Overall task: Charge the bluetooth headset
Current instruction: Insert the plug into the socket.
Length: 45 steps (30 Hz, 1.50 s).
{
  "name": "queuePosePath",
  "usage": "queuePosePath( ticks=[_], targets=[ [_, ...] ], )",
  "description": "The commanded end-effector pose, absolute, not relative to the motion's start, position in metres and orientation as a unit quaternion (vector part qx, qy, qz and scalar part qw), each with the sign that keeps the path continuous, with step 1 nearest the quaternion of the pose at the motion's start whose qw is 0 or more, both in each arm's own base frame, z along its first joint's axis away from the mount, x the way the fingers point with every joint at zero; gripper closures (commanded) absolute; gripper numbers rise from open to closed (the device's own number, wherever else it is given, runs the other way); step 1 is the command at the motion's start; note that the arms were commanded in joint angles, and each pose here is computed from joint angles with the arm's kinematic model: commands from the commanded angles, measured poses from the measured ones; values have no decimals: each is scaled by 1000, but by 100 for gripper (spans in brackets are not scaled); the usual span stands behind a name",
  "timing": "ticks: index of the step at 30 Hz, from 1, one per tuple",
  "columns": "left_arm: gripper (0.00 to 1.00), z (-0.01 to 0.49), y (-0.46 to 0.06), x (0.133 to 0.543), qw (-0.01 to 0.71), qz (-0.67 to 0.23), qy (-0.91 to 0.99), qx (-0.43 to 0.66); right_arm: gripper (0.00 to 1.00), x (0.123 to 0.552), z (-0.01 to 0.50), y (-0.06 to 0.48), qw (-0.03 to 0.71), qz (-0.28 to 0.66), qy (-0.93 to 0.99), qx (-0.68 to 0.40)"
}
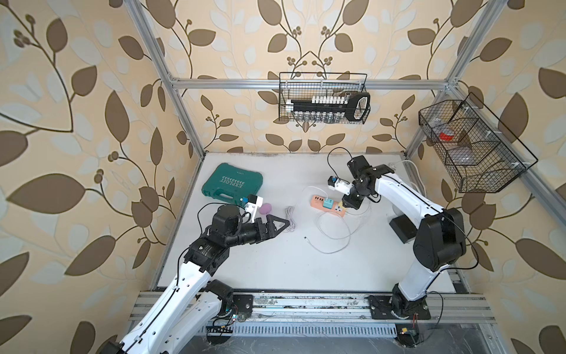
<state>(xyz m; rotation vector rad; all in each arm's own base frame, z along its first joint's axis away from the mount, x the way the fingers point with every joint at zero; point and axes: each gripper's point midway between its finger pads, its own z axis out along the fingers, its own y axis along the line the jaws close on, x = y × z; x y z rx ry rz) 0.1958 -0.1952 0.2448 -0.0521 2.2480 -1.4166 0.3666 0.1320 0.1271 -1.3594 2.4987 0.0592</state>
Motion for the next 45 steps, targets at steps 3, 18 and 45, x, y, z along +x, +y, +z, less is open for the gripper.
queuePosePath(
  ticks=[3,18,45],
  targets=[
    [2,260,-199,199,255,-533,807,13,76,367,131,139,159,53,832,-529],
    [2,249,-197,203,243,-542,805,1,78,388,97,131,120,-6,818,-562],
    [3,243,-191,204,239,-551,799,-9,78,370,66,138,91,4,804,-588]
  ],
)
